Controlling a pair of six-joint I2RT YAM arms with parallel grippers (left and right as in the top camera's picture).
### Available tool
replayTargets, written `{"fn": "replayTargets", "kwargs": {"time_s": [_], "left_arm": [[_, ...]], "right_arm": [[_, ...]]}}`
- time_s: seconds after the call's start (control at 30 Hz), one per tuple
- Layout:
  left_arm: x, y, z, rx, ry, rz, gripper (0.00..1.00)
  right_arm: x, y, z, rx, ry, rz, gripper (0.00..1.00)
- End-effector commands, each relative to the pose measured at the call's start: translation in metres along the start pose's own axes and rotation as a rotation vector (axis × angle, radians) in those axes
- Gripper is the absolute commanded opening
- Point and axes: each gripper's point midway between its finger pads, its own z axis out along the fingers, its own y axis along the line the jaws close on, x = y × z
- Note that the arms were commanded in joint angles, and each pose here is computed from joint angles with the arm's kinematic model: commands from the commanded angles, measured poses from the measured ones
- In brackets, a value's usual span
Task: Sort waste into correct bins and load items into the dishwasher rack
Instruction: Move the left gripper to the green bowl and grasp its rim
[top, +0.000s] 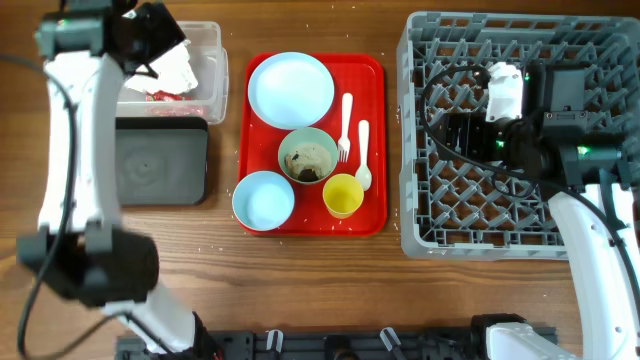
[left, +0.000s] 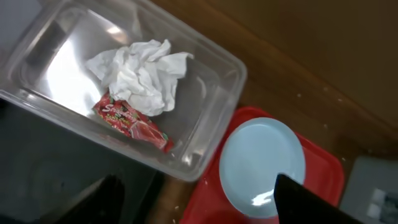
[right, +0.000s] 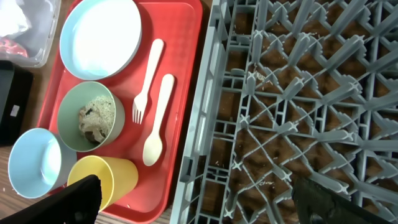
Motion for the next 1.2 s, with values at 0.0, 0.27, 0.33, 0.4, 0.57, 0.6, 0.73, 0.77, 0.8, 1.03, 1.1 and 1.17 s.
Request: {"fn": "replayTargets", "kwargs": {"time_s": [0.0,0.27,0.33,0.4,0.57,0.6,0.73,0.77,0.8,1.03,1.1,1.17], "left_arm": [[0.042,-0.032,-0.02,0.104,0.131,0.15,0.78],[0.129,-0.069,-0.02,0.101,0.363,0.337,0.73],[0.146,-0.078,-0.016,0.106,0.394,0.375,0.73],[0.164,-0.086,-0.008,0.11,0.425,0.412,0.73],[0.204,-0.101,0.015,0.126,0.463,0.467,0.72],[0.209,-0.104,0.018,0.133,0.462,0.476,0.72],[0.235,-0.13,0.029,0.184,0.449,0.549,0.76],[0.241,-0.135,0.031,0.192,0.451,0.563,0.76],[0.248,-0.141,0.035,0.2,0.457,0.581,0.76],[0.294,-0.146,0.076,0.109,0.559,0.508,0.65],[0.302,-0.146,0.086,0.089,0.573,0.484,0.63],[0.307,-0.15,0.094,0.088,0.571,0.481,0.6]], "right_arm": [[-0.007,0.001,-0.003,-0.004,-0.018,0.003,1.0],[-0.01,0.001,-0.003,-0.005,-0.031,0.003,1.0],[-0.01,0.001,-0.003,-0.005,-0.031,0.003,1.0],[-0.01,0.001,-0.003,-0.008,-0.03,0.007,1.0],[-0.011,0.001,-0.003,-0.008,-0.034,0.028,1.0],[-0.011,0.001,-0.003,-0.008,-0.034,0.028,1.0],[-0.011,0.001,-0.003,-0.008,-0.035,0.028,1.0],[-0.011,0.001,-0.003,-0.008,-0.035,0.028,1.0],[-0.011,0.001,-0.003,-0.008,-0.035,0.028,1.0],[-0.011,0.001,-0.003,-0.008,-0.034,0.028,1.0],[-0.011,0.001,-0.003,-0.008,-0.034,0.028,1.0],[-0.011,0.001,-0.003,-0.009,-0.034,0.029,1.0]]}}
